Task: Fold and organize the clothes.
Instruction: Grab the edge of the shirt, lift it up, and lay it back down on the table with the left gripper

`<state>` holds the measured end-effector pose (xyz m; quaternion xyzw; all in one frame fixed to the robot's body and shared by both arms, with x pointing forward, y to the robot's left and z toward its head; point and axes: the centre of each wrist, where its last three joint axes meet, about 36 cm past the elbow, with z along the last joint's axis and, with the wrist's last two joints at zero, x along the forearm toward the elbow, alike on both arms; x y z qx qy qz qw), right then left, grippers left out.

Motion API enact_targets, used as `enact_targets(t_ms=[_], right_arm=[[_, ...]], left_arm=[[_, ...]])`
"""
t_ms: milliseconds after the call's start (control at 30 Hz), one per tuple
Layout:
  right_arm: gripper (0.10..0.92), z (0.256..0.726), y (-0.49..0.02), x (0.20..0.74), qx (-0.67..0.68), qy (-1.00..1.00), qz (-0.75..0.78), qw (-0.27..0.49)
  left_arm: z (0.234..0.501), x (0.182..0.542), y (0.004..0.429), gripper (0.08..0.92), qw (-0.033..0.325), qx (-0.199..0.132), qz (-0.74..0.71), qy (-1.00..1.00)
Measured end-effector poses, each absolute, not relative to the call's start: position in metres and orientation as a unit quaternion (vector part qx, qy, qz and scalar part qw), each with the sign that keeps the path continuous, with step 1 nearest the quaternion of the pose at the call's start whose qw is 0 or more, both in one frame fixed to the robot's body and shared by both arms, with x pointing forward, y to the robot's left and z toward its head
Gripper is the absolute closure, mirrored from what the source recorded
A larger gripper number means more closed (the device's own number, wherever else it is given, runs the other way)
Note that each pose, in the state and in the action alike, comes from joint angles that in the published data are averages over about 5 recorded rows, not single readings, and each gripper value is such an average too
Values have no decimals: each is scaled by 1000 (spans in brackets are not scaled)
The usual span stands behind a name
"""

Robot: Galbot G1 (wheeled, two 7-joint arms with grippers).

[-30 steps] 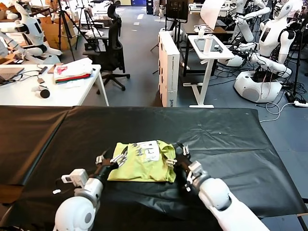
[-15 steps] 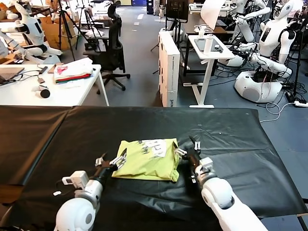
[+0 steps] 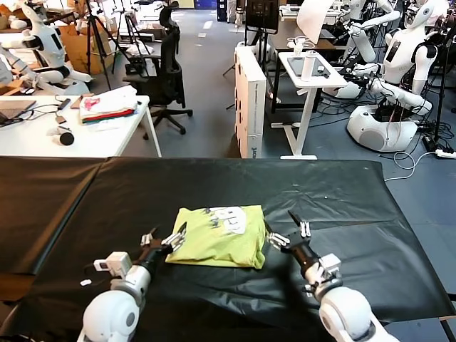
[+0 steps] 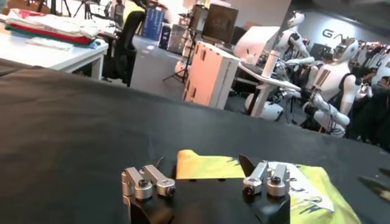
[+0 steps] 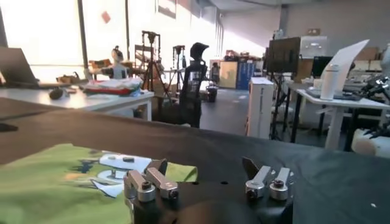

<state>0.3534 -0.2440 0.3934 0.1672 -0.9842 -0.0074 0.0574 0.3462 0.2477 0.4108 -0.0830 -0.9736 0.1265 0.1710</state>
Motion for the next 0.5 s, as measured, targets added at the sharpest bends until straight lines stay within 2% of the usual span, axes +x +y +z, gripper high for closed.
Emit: enact_targets(t_ms=[267, 500], right_arm=[[115, 413, -264, 310, 125, -990, -37, 57], [115, 433, -274, 283, 103, -993, -43, 49]], left_arm=[[382, 346, 246, 92, 172, -72, 179, -966], [366, 344, 245, 92, 169, -65, 227, -957]])
